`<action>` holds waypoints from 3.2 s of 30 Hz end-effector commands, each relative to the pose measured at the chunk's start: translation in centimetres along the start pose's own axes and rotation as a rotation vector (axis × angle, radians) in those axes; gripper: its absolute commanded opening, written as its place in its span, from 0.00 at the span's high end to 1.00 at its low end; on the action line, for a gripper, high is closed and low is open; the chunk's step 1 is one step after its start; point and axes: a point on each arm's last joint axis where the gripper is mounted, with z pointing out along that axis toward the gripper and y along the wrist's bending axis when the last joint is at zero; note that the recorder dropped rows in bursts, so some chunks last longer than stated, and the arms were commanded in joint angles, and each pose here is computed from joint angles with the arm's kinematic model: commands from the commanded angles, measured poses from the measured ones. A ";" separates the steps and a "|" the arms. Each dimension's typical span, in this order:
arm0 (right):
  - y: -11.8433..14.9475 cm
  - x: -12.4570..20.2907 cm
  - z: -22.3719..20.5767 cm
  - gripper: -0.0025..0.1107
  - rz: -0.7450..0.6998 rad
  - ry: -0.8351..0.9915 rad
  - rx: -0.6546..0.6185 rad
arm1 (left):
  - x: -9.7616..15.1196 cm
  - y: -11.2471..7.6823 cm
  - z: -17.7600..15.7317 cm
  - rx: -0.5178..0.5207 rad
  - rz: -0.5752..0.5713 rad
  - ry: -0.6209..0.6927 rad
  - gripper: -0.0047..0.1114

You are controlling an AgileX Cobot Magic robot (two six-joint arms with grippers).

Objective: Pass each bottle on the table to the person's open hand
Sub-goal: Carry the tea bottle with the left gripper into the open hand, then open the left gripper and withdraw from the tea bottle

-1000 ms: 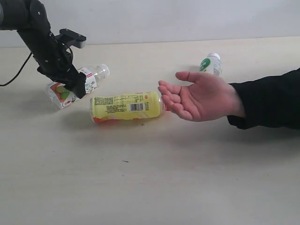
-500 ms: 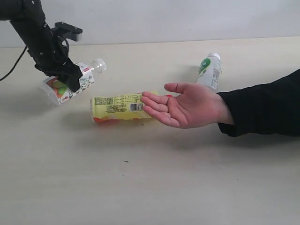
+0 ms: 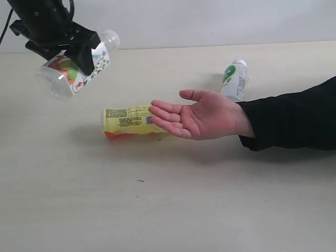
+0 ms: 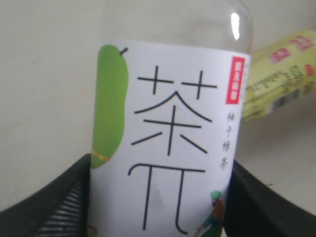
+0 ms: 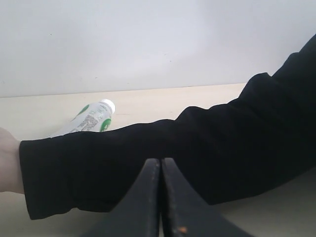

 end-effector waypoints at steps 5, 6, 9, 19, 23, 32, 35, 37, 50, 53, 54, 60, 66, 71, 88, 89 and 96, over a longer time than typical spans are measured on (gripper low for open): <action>0.0 0.0 0.0 0.98 0.001 -0.013 0.004 | 1.0 -8.7 -2.5 -0.023 -0.050 -0.050 0.96; 0.0 0.0 0.0 0.98 0.001 -0.013 0.004 | 1.1 -9.5 -2.5 -0.047 -0.064 -0.056 0.96; 0.0 0.0 0.0 0.98 0.001 -0.013 0.004 | 1.6 -11.8 -2.4 -0.090 -0.104 -0.073 0.96; 0.0 0.0 0.0 0.98 0.001 -0.013 0.004 | 2.7 -16.5 -2.0 -0.057 -0.396 -0.099 0.96; 0.0 0.0 0.0 0.98 0.001 -0.013 0.004 | 2.7 -17.6 -0.8 -0.047 -0.455 -0.092 0.96; 0.0 0.0 0.0 0.98 0.001 -0.013 0.004 | 1.4 -19.2 2.8 0.036 -0.451 -0.128 0.96; 0.0 0.0 0.0 0.98 0.001 -0.013 0.004 | 1.0 -19.4 4.2 0.043 -0.455 -0.132 0.96; 0.0 0.0 0.0 0.98 0.001 -0.013 0.004 | 0.9 -19.5 4.8 0.047 -0.468 -0.134 0.96; 0.0 0.1 0.0 0.98 0.001 -0.008 0.005 | 0.3 -19.8 5.8 0.078 -0.468 -0.171 0.51; 0.0 0.1 0.0 0.98 0.001 -0.008 0.005 | 0.3 -19.8 5.8 0.076 -0.455 -0.173 0.37; 0.0 0.1 0.0 0.98 0.001 -0.008 0.005 | 0.3 -19.8 5.8 0.073 -0.428 -0.174 0.31; 0.0 0.1 0.0 0.98 0.001 -0.008 0.005 | 0.3 -19.7 5.4 0.064 -0.321 -0.178 0.16; 0.0 0.1 0.0 0.98 0.001 -0.008 0.005 | 0.4 -19.7 3.9 0.067 -0.217 -0.204 0.16; 0.0 0.1 0.0 0.98 0.001 -0.008 0.005 | 0.6 -19.5 1.0 0.081 -0.119 -0.260 0.16; 0.0 0.1 0.0 0.98 0.001 -0.008 0.005 | 6.0 -15.5 -8.9 -0.144 0.312 -0.220 0.16; 0.0 0.1 0.0 0.98 0.001 -0.008 0.005 | 6.4 -14.9 -8.7 -0.177 0.330 -0.208 0.16; 0.0 0.1 0.0 0.98 0.001 -0.008 0.005 | 8.7 -9.1 -4.7 -0.281 0.240 -0.024 0.16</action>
